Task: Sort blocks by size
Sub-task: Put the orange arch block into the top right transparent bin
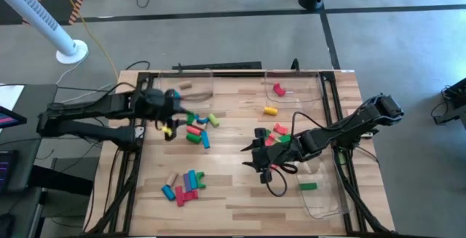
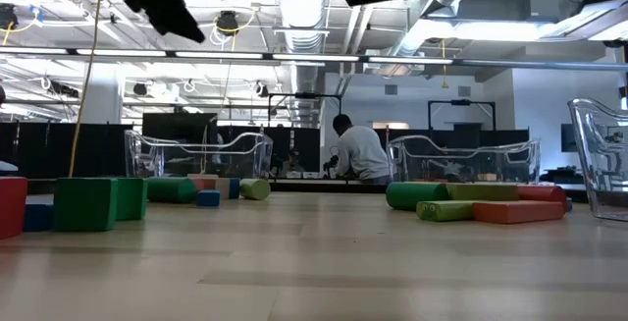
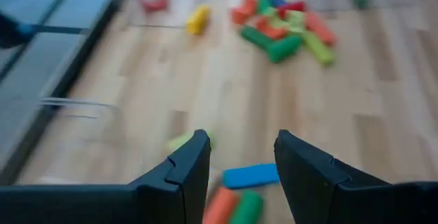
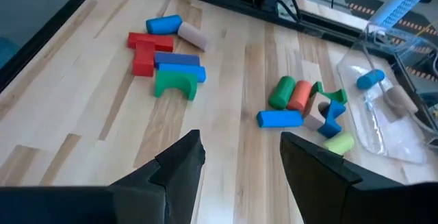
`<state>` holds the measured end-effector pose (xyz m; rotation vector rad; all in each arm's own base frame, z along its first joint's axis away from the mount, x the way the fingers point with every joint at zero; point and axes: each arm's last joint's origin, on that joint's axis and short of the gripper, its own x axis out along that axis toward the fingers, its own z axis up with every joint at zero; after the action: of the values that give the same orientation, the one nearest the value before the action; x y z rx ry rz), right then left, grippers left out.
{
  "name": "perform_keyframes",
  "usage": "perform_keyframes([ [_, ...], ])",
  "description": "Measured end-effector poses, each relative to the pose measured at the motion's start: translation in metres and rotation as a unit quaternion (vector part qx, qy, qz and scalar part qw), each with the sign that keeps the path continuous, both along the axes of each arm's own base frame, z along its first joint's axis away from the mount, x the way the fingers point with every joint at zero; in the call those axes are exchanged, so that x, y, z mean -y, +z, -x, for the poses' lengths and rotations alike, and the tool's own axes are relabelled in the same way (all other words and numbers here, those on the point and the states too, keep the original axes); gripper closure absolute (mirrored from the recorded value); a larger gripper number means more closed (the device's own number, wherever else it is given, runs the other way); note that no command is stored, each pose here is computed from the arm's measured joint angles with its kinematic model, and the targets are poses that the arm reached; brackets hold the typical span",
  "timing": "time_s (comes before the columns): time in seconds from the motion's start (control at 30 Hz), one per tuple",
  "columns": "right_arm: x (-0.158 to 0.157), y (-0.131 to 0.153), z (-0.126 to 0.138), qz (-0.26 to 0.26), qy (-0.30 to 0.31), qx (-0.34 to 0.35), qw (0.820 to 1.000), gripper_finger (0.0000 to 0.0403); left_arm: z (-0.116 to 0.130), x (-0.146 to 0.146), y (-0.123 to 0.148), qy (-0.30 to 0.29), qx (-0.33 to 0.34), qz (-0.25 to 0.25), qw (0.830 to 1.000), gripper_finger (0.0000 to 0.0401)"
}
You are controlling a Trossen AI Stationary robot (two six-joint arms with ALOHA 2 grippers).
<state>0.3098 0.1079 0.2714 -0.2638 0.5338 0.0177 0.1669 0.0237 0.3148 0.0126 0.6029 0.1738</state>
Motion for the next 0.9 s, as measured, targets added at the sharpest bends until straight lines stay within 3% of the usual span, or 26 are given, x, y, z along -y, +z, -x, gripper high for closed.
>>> perform_keyframes([
  [0.37, 0.000, -0.002, 0.001, -0.012, -0.010, -0.011, 1.000, 0.0173, 0.005, 0.047, -0.033, -0.069, -0.023, 0.014, 0.997, 0.0245],
  [0.57, 0.000, -0.002, 0.001, -0.023, -0.015, -0.009, 1.000, 0.0173, 0.003, 0.068, -0.046, -0.116, 0.005, 0.020, 0.993, 0.0245],
  [0.9, -0.017, 0.000, 0.004, -0.036, 0.032, 0.021, 0.999, 0.0173, 0.008, 0.089, -0.051, -0.161, 0.013, 0.020, 0.987, 0.0246],
])
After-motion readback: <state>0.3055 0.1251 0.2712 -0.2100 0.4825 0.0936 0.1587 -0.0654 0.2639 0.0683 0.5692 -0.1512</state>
